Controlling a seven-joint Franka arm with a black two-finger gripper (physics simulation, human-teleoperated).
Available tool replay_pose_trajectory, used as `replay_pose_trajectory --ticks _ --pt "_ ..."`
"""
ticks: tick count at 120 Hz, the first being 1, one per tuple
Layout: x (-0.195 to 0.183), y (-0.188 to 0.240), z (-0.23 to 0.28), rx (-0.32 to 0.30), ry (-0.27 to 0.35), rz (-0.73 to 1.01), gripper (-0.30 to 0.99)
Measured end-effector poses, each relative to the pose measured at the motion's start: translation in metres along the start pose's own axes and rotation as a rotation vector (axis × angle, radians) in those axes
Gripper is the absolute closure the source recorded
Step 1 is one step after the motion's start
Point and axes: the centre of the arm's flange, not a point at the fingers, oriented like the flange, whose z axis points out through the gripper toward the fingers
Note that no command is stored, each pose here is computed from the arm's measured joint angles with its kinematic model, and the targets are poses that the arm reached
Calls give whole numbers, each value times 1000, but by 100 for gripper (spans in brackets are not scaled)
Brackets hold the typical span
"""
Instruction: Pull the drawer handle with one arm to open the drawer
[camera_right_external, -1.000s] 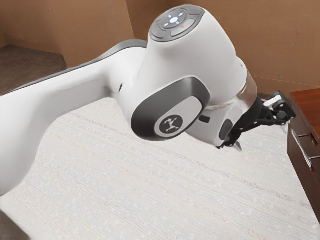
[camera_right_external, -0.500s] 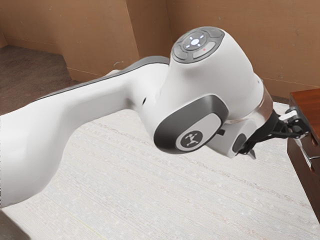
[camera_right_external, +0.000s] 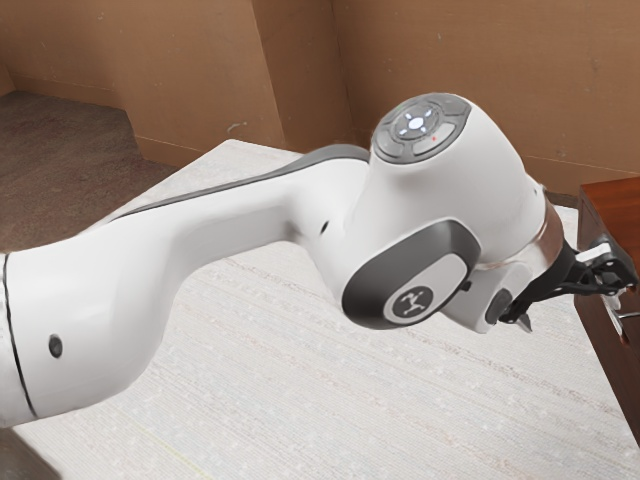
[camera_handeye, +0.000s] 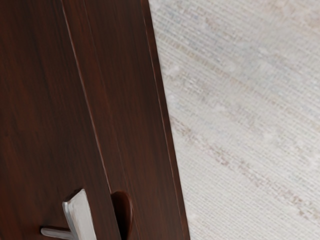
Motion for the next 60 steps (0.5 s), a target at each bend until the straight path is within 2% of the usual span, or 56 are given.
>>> replay_pose_trajectory --ticks 35,50,60 --pt "-14 -1 15 37 -19 -13 5" --pt "-29 8 20 33 -32 -31 6" --pt "-26 8 30 25 -23 -24 6"
